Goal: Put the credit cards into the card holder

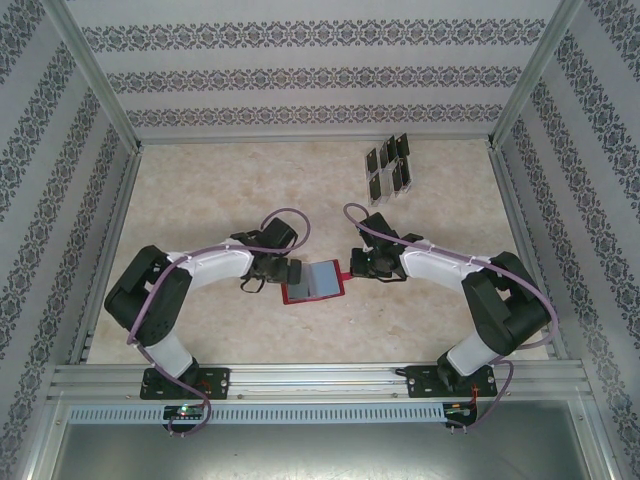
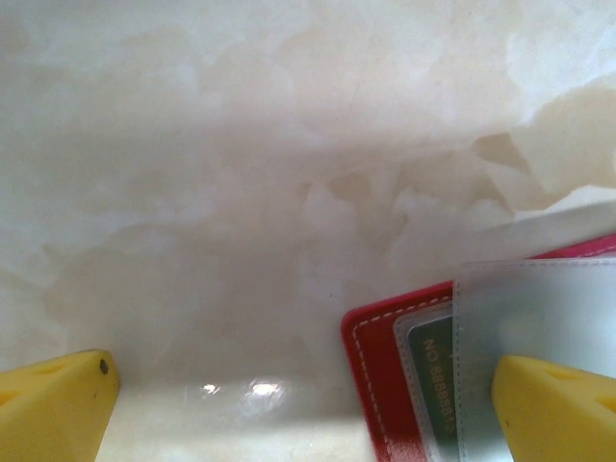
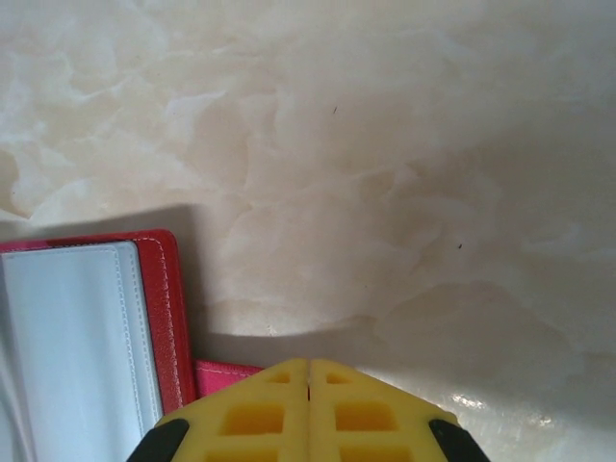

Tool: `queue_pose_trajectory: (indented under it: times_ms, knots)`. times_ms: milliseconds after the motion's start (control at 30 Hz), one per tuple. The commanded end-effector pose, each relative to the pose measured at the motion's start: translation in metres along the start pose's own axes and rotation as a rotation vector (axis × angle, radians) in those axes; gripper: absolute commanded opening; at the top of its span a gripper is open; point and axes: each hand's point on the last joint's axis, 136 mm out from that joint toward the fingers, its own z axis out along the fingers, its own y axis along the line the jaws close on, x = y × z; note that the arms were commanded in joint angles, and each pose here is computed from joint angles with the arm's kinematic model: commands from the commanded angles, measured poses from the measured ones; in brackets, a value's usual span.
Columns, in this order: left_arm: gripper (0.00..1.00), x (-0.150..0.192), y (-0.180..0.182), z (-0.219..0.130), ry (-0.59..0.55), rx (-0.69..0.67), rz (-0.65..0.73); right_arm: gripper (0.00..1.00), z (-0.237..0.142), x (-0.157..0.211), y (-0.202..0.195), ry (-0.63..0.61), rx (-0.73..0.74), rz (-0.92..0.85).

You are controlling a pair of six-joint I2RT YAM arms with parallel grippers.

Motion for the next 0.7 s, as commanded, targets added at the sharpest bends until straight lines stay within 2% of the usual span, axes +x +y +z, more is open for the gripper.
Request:
queue_pose_trajectory:
  times_ms: [0, 200, 367, 400, 533, 667]
  knots:
    - [1.00, 0.014, 0.018, -0.001, 0.013, -0.054, 0.004, 0.06, -0.001, 0.001, -0.004, -0.014, 0.015, 0.024]
    - [1.00, 0.027, 0.020, -0.005, 0.022, -0.024, -0.033, 0.06, -0.001, 0.000, -0.002, -0.021, 0.011, 0.033]
    - [1.00, 0.024, 0.018, -0.008, 0.006, -0.012, -0.039, 0.09, -0.003, 0.001, 0.000, -0.024, 0.002, 0.039]
    - [1.00, 0.021, 0.018, -0.009, 0.000, -0.012, -0.036, 0.12, -0.005, 0.000, 0.001, -0.027, 0.000, 0.040]
    - [1.00, 0.011, 0.015, -0.013, -0.021, -0.011, -0.026, 0.36, -0.018, -0.006, 0.006, -0.058, -0.014, 0.043]
    - [1.00, 0.002, 0.010, -0.018, -0.040, 0.002, -0.020, 0.46, -0.046, -0.028, 0.014, -0.125, -0.044, 0.037]
